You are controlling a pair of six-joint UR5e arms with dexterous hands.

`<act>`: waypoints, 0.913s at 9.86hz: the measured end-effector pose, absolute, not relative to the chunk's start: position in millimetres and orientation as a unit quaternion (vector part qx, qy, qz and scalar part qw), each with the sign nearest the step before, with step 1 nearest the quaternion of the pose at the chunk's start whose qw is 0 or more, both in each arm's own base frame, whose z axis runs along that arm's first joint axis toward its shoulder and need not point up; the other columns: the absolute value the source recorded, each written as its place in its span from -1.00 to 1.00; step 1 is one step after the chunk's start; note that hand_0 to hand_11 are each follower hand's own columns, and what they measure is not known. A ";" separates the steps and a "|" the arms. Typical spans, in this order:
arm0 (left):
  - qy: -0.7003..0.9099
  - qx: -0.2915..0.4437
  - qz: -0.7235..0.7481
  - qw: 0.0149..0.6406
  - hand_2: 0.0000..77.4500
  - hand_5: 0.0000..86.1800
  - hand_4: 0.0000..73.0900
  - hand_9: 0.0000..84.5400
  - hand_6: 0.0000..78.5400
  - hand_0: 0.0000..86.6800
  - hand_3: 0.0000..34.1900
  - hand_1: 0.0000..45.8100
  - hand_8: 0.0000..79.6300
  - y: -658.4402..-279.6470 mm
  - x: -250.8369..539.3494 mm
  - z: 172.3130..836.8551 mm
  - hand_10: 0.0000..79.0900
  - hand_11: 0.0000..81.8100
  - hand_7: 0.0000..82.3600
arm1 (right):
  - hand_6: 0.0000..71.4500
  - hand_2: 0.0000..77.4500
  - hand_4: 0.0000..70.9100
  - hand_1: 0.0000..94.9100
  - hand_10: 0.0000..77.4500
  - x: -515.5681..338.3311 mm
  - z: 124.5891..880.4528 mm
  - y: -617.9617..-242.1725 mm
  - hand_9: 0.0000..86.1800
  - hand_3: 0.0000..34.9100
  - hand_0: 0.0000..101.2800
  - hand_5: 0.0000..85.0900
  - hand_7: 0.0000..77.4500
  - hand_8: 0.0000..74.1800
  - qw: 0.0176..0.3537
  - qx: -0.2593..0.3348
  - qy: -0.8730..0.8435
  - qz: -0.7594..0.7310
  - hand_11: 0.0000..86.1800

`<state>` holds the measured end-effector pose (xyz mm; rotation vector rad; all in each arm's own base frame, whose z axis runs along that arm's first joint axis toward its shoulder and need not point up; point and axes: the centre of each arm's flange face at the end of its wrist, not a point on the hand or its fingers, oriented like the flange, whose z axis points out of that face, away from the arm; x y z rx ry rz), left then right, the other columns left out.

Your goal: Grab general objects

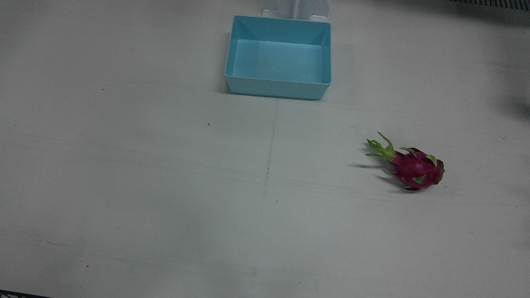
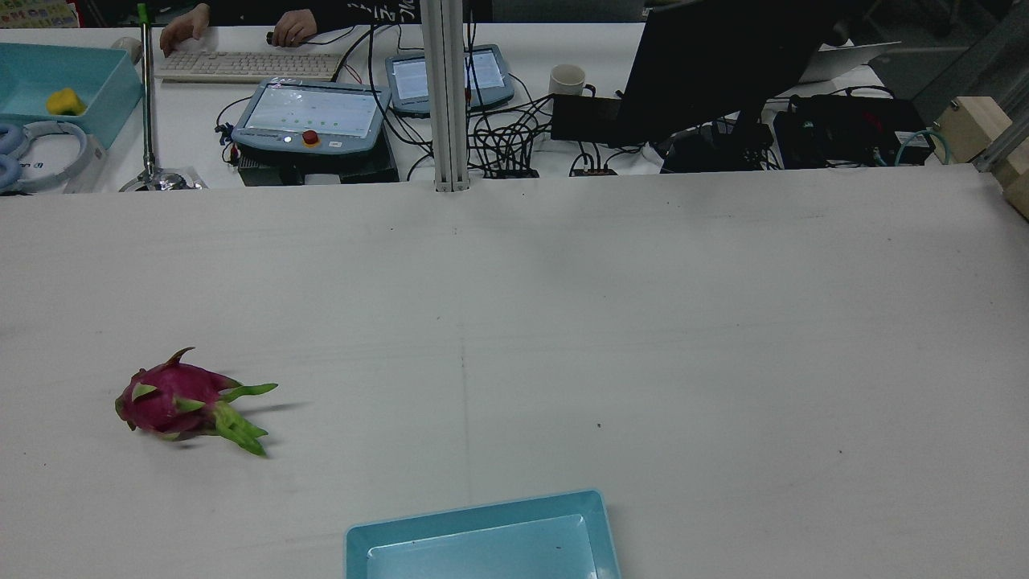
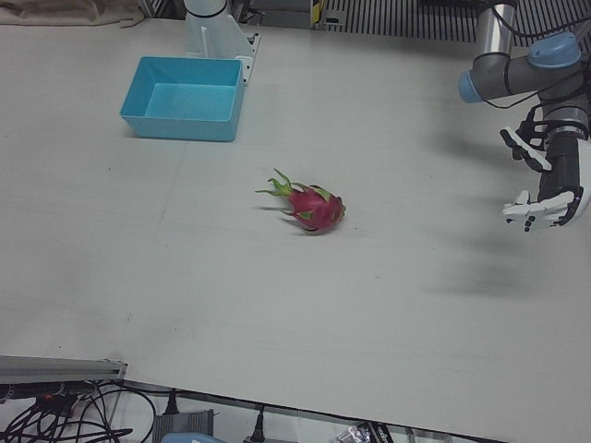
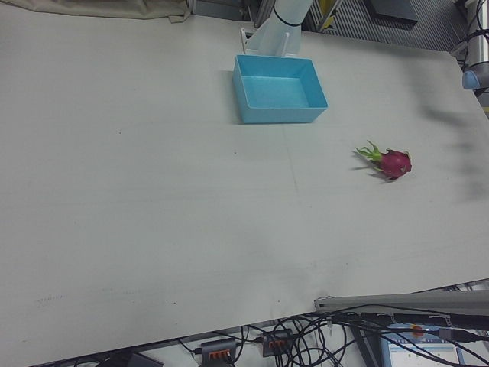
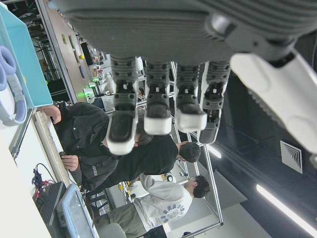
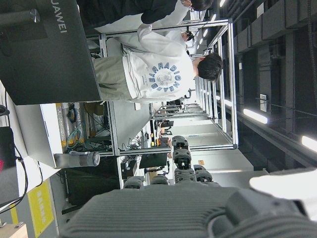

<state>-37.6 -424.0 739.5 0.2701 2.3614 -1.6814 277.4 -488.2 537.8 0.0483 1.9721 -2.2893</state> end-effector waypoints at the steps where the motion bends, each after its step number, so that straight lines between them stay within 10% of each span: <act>1: 0.810 0.108 -0.560 0.138 -0.99 -0.81 -0.18 0.17 0.58 0.32 -1.00 -1.00 0.58 -414.4 -38.7 732.3 0.23 0.00 0.23 | -1.00 -0.96 -1.00 -0.89 -1.00 277.4 537.8 -488.2 -0.99 -1.00 -1.00 -0.97 -1.00 -1.00 0.060 0.016 0.651 -0.756 -0.99; 4: 0.821 0.165 -0.497 0.228 -0.97 -0.94 -0.69 -0.29 0.19 0.66 -1.00 -1.00 0.22 -390.5 -38.5 696.9 -0.28 -0.49 -0.25 | -1.00 -0.96 -1.00 -0.89 -1.00 277.4 537.8 -488.2 -0.99 -1.00 -1.00 -0.97 -1.00 -1.00 0.060 0.016 0.651 -0.756 -0.99; 5: 0.819 0.195 -0.476 0.254 -0.56 -0.95 -0.94 -0.57 -0.03 0.84 -1.00 -1.00 -0.03 -374.7 -41.2 682.8 -0.61 -0.77 -0.50 | -1.00 -0.96 -1.00 -0.89 -1.00 277.4 537.8 -488.2 -0.99 -1.00 -1.00 -0.97 -1.00 -1.00 0.060 0.016 0.651 -0.756 -0.99; 6: 0.815 0.220 -0.458 0.279 -0.56 -0.95 -1.00 -0.83 -0.29 0.84 -1.00 -1.00 -0.27 -361.8 -42.5 672.0 -0.94 -0.93 -0.74 | -1.00 -0.96 -1.00 -0.89 -1.00 277.4 537.8 -488.2 -0.99 -1.00 -1.00 -0.97 -1.00 -1.00 0.060 0.016 0.651 -0.756 -0.99; 7: 0.811 0.241 -0.438 0.306 0.03 -0.95 -1.00 -0.96 -0.96 0.84 -0.99 -1.00 -0.95 -353.6 -41.0 665.4 -0.97 -0.97 -0.89 | -1.00 -0.96 -1.00 -0.89 -1.00 277.4 537.8 -488.2 -0.99 -1.00 -1.00 -0.97 -1.00 -1.00 0.060 0.016 0.651 -0.756 -0.99; 9: 0.796 0.274 -0.411 0.349 -0.04 -0.95 -1.00 -0.97 -0.97 0.85 -0.63 -1.00 -0.96 -346.6 -37.4 662.7 -0.97 -0.97 -0.89 | -1.00 -0.96 -1.00 -0.89 -1.00 277.4 537.8 -488.2 -0.99 -1.00 -1.00 -0.97 -1.00 -1.00 0.060 0.016 0.651 -0.756 -0.99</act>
